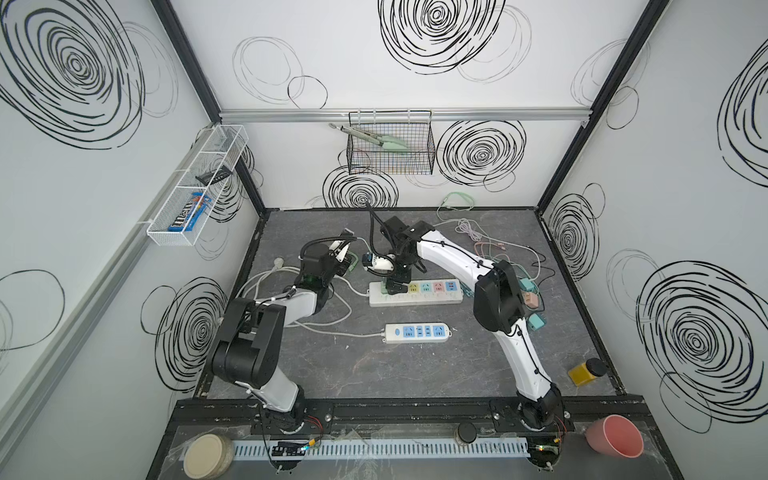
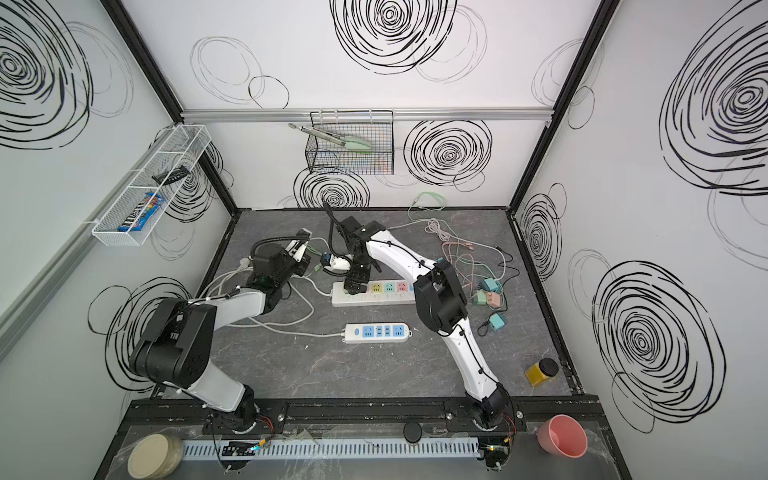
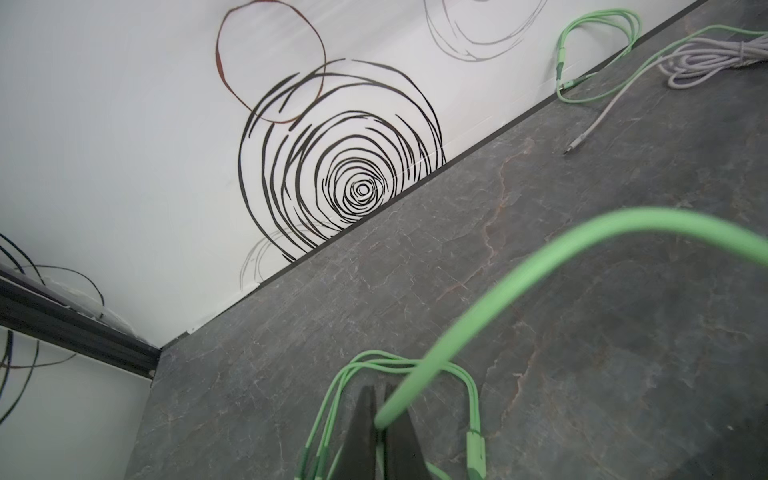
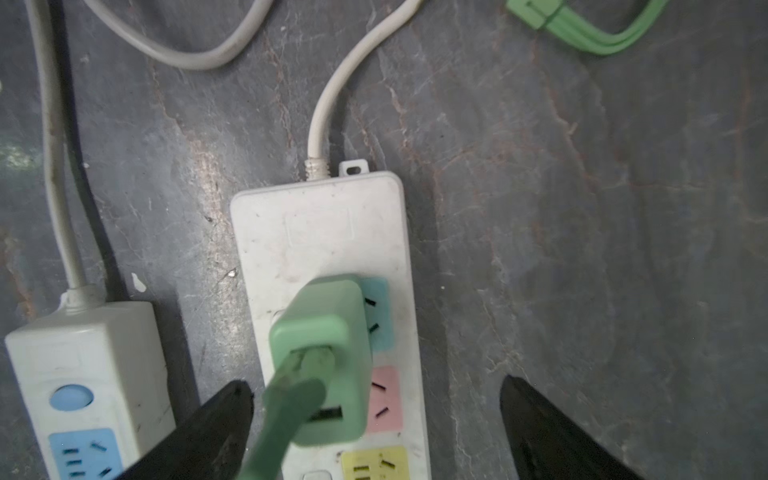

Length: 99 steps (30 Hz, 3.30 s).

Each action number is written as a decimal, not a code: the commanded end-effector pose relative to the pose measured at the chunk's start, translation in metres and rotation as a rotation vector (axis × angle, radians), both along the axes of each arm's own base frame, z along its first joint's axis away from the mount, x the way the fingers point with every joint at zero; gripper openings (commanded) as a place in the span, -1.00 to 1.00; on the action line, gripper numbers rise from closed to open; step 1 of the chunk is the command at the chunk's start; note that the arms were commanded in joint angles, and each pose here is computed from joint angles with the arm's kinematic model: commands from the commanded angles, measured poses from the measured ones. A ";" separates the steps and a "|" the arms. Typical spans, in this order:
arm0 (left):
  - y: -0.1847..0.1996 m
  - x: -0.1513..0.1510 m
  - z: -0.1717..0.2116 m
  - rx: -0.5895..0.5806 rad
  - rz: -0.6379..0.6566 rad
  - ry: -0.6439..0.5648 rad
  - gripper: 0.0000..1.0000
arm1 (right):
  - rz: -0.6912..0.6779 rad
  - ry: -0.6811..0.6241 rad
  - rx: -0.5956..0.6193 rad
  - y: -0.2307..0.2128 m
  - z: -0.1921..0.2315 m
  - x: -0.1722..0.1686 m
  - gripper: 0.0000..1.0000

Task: Insert the plug
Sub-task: 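Move the right gripper away toward the pile of teal chargers, then grasp a teal charger from the cable pile with the right gripper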

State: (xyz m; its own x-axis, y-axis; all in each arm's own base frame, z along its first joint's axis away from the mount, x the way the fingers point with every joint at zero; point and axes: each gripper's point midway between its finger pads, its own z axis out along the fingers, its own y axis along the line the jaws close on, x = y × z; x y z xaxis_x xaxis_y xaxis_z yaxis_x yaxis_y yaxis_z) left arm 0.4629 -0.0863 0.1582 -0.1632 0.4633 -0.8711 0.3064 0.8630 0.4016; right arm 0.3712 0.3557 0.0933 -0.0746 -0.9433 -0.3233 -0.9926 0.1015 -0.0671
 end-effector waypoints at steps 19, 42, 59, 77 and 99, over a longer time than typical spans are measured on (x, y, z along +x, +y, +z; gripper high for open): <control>-0.009 0.025 0.012 0.424 -0.361 0.099 0.32 | -0.528 -0.446 0.806 -0.115 0.197 0.032 0.95; 0.023 -0.003 0.151 -0.374 0.050 -0.165 0.92 | -1.492 -0.151 0.804 -0.277 0.098 0.054 0.95; 0.031 -0.035 0.109 -0.544 0.468 -0.073 0.92 | -1.821 0.031 0.653 -0.331 0.007 0.037 0.98; 0.053 -0.059 0.098 -0.593 0.664 -0.051 0.93 | -1.826 0.083 0.295 -0.329 -0.061 0.036 0.70; 0.030 -0.052 0.096 -0.504 0.566 0.033 0.92 | -1.757 -0.004 0.249 -0.322 -0.068 0.039 0.00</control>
State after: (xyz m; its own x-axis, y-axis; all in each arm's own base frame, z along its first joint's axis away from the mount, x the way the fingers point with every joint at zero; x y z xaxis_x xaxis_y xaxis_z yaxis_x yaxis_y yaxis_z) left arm 0.4063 -0.0509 0.2375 -0.3070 -0.1560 -0.9388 -0.2487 0.9653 -0.0791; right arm 0.4075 0.0370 0.0231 -0.8535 0.3273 -0.4053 0.2989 0.9449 0.1337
